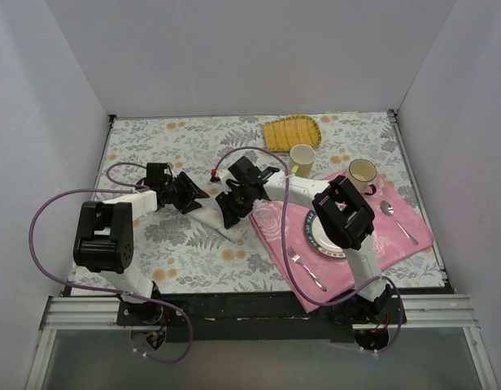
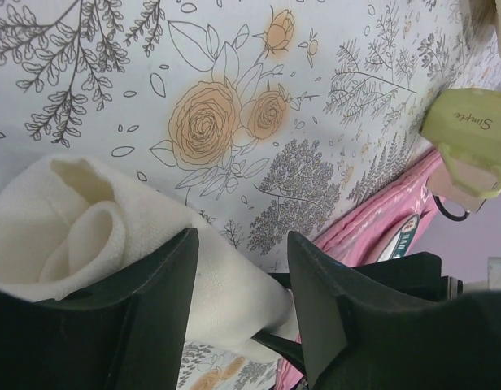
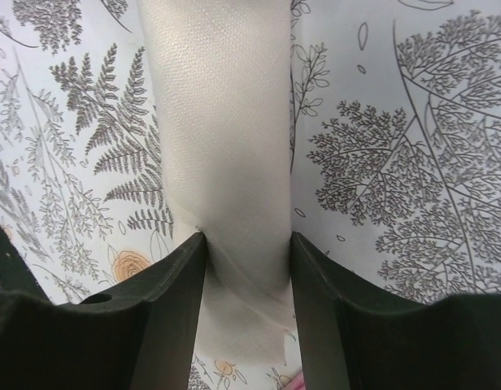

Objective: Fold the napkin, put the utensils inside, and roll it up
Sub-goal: Roll the napkin with the utensil

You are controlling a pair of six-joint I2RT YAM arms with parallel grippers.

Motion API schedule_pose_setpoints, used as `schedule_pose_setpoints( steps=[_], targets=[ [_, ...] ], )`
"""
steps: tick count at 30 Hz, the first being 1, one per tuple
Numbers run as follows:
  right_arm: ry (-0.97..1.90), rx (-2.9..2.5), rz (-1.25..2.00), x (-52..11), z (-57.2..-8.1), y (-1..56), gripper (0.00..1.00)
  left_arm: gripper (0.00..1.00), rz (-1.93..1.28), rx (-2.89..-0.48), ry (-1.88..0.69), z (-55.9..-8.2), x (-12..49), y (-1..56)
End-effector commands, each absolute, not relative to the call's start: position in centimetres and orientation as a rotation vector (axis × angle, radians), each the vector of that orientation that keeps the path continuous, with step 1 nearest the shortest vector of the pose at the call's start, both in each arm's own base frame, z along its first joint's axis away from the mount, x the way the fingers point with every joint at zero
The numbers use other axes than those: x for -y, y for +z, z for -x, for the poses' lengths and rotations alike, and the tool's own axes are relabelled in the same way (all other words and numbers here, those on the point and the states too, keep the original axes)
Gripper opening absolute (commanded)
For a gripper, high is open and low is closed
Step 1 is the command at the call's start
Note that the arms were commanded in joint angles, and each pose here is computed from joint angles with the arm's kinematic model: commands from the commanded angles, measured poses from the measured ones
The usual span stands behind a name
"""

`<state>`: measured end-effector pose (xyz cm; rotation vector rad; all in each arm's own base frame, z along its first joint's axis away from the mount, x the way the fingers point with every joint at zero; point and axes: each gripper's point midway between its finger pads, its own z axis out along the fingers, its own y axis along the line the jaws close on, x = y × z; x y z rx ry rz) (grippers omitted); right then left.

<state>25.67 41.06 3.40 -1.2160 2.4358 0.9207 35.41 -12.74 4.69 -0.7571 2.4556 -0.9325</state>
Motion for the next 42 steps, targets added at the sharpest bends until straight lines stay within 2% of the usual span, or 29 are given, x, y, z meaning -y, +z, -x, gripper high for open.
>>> schedule_pose_setpoints(
  steps=[1,5,8,15,27,35,42],
  targets=[
    [0.765,-2.416,1.258,-40.6,-26.3,4.9,0.54,0.48,0.716,-2.457,-0.896,-35.9,12.3,5.8],
    [0.626,-2.277,1.336,-41.9,-27.2,7.8,0.67,0.48,0.701,-2.415,-0.902,-36.0,12.2,7.9],
    [0.547,-2.2,1.362,-42.9,-27.3,9.4,0.73,0.49,0.702,-2.376,-0.9,-35.9,12.0,9.8],
    [0.405,-2.055,1.44,-45.3,-26.6,9.7,0.76,0.49,0.819,-2.295,-0.826,-35.7,9.9,12.1],
    [0.236,-1.978,1.474,-48.3,-26.1,7.7,0.72,0.5,1.311,-2.121,-0.569,-34.2,1.7,11.6],
    [0.119,-1.965,1.49,-47.5,-26.6,5.0,0.7,0.51,1.41,-2.117,-0.524,-33.3,0.6,10.6],
    [-0.008,-1.928,1.505,-46.8,-26.9,3.1,0.57,0.51,1.389,-2.123,-0.542,-33.3,0.8,10.7]
  ],
)
